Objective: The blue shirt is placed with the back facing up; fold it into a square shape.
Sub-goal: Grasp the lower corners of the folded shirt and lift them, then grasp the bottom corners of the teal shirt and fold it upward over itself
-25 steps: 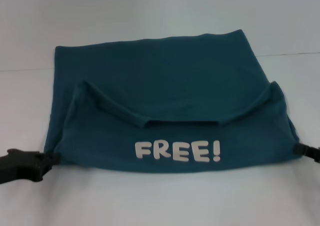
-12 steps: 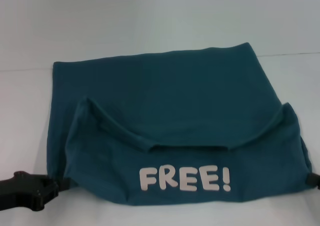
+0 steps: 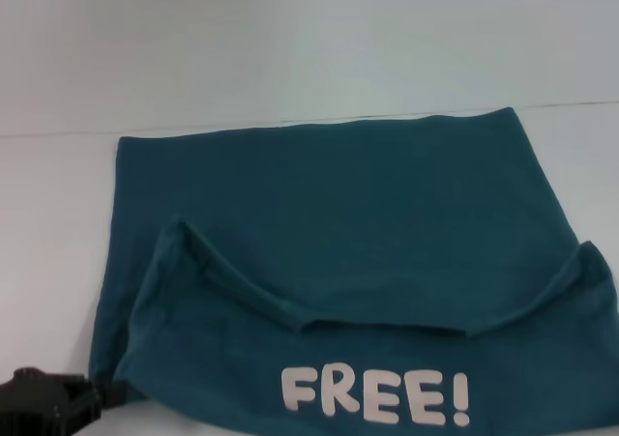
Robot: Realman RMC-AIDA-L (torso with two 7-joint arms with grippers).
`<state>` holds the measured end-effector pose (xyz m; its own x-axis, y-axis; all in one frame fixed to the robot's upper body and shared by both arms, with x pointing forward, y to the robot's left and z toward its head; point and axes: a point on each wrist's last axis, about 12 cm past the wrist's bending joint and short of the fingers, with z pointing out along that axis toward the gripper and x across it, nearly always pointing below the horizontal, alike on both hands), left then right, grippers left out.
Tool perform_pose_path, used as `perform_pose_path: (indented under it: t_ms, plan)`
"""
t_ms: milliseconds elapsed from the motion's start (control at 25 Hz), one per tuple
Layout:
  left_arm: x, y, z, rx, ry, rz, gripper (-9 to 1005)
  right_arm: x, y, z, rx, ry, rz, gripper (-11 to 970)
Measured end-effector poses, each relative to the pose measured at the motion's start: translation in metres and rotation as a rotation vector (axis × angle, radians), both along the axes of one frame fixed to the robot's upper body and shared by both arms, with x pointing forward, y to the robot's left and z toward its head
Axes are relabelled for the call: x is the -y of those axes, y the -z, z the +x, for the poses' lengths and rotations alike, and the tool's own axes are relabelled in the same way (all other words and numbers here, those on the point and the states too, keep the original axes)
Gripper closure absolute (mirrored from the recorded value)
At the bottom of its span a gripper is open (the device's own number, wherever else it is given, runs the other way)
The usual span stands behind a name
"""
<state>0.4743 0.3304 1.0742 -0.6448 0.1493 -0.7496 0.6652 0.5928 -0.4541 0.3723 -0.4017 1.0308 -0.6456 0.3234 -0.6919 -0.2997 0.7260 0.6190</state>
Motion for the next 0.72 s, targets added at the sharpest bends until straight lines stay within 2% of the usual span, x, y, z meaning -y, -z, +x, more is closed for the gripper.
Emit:
perform_pose_path:
  t_ms: [360,560,720]
  plan:
    - [0.000,0.006,-0.021,-0.071,0.072,-0.009,967,0.007,-0.002,-0.023,-0.007,-0.016,0.001,927]
    - [0.000,0.006,-0.028,-0.082,0.103,-0.027,966,0.009,-0.003,-0.031,-0.009,-0.015,-0.002,926]
    - [-0.005,0.003,-0.028,-0.076,0.085,-0.031,966,0.014,-0.007,-0.033,0.020,0.010,-0.008,926]
